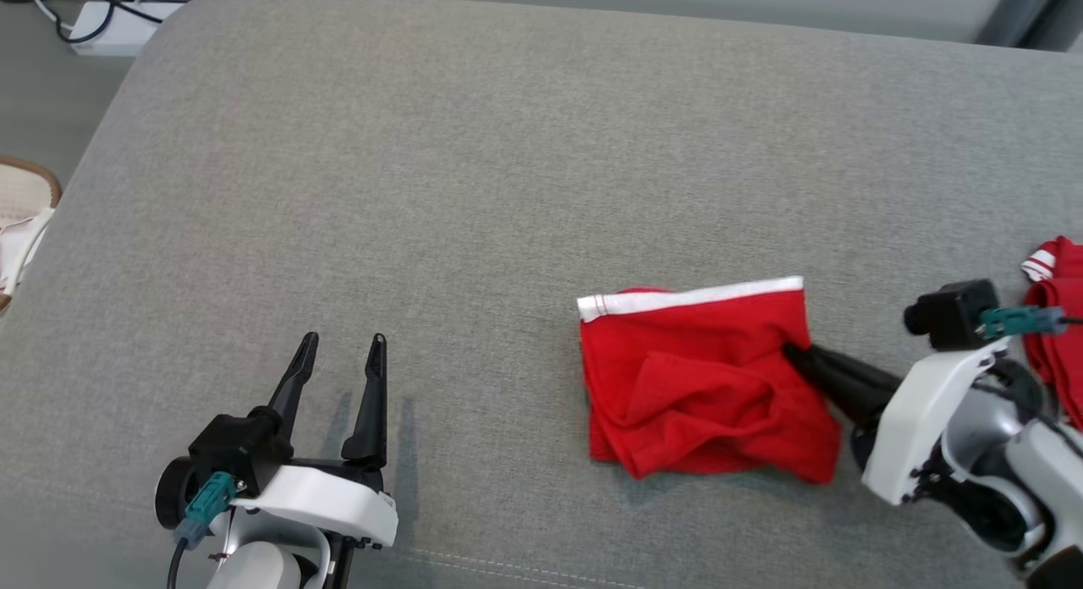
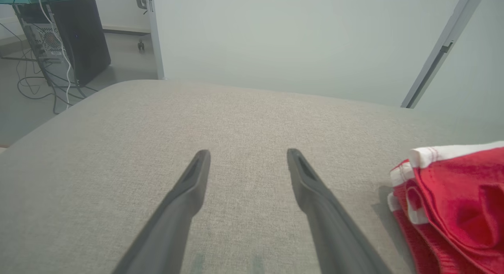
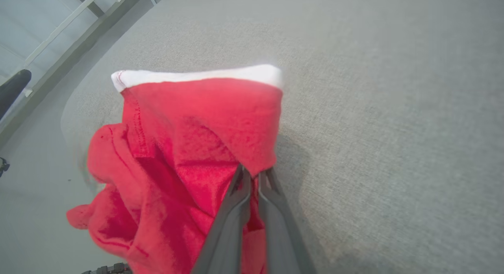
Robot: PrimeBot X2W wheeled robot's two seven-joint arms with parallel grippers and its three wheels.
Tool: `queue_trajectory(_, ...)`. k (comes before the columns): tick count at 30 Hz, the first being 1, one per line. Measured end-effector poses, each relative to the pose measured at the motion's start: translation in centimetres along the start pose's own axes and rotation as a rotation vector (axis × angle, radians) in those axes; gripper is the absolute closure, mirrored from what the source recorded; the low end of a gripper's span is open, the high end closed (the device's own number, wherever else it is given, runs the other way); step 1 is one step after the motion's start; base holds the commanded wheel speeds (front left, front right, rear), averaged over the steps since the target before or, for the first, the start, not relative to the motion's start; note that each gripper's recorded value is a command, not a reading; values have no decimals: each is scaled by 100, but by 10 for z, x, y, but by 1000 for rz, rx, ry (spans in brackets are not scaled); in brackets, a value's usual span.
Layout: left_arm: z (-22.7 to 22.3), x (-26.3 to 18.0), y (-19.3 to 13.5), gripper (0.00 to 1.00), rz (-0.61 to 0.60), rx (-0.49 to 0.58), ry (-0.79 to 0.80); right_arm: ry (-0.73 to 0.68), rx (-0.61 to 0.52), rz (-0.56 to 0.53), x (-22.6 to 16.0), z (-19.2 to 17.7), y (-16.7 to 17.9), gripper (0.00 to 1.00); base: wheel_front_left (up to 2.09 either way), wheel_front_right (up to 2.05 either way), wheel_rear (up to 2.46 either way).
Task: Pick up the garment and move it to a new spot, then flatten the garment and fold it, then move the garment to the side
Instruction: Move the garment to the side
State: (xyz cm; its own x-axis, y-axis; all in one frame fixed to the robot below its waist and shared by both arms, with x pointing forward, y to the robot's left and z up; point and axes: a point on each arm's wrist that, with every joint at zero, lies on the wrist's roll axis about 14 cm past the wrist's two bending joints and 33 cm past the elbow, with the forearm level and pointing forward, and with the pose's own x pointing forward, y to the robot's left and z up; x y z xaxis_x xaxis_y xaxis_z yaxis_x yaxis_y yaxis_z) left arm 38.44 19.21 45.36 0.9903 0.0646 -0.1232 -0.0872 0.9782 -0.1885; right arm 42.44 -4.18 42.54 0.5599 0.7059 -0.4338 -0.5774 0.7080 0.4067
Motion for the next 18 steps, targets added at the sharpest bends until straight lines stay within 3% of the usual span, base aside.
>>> queue_trajectory(8, 1, 8, -24, 0, -76, -18, -8, -49, -144, -99, -44, 52, -33, 100, 0, 0, 0)
queue_trajectory(12, -2, 14, -44, 0, -138, -7, -7, -24, -276, -216, -83, 80, -62, 100, 0, 0, 0)
queue_trajectory(18, -5, 20, -65, 0, -201, -13, 0, -10, -300, -348, -122, 95, -92, 100, 0, 0, 0)
